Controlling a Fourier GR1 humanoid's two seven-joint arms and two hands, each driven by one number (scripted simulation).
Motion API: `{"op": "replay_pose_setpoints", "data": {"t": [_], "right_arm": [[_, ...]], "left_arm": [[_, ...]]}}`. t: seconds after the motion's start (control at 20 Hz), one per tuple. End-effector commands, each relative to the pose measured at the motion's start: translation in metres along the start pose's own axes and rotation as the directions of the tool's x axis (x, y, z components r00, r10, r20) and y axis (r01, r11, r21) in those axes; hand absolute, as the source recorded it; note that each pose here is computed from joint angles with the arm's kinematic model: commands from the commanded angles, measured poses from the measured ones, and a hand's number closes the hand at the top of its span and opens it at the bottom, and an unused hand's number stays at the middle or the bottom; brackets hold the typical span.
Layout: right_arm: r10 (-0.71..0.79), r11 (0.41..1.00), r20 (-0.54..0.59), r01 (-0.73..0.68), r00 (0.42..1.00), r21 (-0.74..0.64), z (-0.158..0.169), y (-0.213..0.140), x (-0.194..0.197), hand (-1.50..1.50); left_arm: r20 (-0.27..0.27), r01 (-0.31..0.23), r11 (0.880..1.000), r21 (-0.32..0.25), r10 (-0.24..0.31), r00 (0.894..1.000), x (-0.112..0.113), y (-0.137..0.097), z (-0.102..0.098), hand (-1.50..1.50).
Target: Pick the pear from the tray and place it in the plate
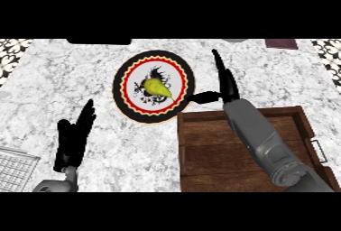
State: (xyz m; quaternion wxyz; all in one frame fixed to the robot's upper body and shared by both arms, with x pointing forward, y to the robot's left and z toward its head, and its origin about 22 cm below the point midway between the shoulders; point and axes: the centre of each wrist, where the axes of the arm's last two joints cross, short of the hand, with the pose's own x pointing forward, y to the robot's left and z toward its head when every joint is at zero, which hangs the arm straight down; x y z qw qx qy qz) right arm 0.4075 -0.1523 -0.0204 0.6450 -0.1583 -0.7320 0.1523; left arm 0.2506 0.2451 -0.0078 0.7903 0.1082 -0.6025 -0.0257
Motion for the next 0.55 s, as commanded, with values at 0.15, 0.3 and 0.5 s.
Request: {"op": "replay_pose_setpoints", "data": {"t": [0.15, 0.3, 0.5], "right_arm": [[0.029, 0.997, -0.046, -0.033, 0.998, -0.073, -0.006, 0.0, 0.007, -1.5], [0.05, 0.996, -0.047, -0.053, 0.998, -0.073, -0.002, -0.013, -0.006, -1.5], [0.073, 0.993, -0.056, -0.078, 0.996, -0.085, 0.0, -0.031, -0.017, -1.5]], "left_arm": [[-0.008, 0.008, 1.0, -0.004, -0.008, 1.0, 0.009, -0.006, 0.002, 0.0], [-0.009, -0.032, 0.999, -0.002, 0.032, 0.999, 0.0, 0.003, -0.018, 0.0], [-0.001, -0.011, 1.0, -0.008, 0.011, 1.0, -0.008, -0.012, 0.005, 0.0]]}}
